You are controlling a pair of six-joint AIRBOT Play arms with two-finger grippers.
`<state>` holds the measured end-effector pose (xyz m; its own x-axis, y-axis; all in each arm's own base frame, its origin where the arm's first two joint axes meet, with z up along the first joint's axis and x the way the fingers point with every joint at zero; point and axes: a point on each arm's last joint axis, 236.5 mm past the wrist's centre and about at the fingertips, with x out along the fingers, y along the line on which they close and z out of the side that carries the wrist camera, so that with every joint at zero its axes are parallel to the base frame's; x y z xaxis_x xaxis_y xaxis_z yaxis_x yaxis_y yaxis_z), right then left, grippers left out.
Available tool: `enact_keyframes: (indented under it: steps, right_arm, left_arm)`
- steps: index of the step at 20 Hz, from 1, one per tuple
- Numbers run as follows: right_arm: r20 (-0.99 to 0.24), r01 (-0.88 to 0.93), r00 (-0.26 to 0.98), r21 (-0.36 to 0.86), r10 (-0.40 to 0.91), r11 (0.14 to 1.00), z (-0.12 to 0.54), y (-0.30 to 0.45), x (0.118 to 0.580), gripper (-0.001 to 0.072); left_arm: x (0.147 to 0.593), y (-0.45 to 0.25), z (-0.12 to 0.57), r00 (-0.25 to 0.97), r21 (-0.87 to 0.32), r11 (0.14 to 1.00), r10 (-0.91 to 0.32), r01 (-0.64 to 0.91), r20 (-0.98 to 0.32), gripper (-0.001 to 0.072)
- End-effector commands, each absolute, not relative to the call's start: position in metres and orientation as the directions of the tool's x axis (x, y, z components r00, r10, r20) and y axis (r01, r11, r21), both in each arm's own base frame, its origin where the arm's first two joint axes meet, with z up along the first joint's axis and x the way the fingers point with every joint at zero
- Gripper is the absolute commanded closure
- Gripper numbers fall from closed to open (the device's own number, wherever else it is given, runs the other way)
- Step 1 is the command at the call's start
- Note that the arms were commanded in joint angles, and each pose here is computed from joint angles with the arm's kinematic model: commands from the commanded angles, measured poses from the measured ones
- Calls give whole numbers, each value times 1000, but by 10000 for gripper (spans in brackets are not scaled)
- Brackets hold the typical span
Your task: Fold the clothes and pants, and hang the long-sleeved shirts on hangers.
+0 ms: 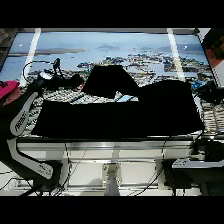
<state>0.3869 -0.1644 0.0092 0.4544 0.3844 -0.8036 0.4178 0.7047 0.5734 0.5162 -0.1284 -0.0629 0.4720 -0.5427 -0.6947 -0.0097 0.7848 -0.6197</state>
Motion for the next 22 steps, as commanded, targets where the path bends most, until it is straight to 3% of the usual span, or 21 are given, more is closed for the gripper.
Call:
enact_keyframes:
  steps: [1, 10, 14, 15, 16, 17, 20, 22]
  right_arm:
    - [-804, 416, 449, 575, 391, 704, 9, -163, 386, 309]
    - [-799, 407, 448, 581, 400, 705, 10, -158, 389, 309]
    - [-800, 393, 441, 580, 407, 714, 10, -150, 392, 309]
    - [-800, 389, 439, 579, 409, 716, 10, -148, 393, 310]
    - [-800, 387, 438, 580, 410, 717, 10, -147, 393, 309]
    - [-800, 387, 438, 580, 410, 717, 10, -147, 393, 309]
    - [-802, 390, 446, 574, 398, 720, 9, -150, 395, 310]
    - [-810, 398, 457, 557, 369, 729, 7, -157, 398, 309]
  left_arm:
    - [501, -120, -80, 395, -584, 811, -526, -32, -753, 340]
    - [503, -119, -105, 382, -584, 809, -518, -71, -765, 340]
    - [498, -141, -98, 361, -635, 769, -573, -75, -736, 370]
    - [494, -145, -98, 346, -636, 769, -581, -64, -737, 442]
    - [490, -148, -98, 328, -635, 771, -591, -36, -737, 603]
    - [486, -150, -98, 309, -635, 772, -602, -11, -736, 704]
    - [480, -150, -89, 294, -647, 763, -618, 1, -729, 707]
    - [490, -143, -63, 355, -633, 774, -601, 33, -716, 708]
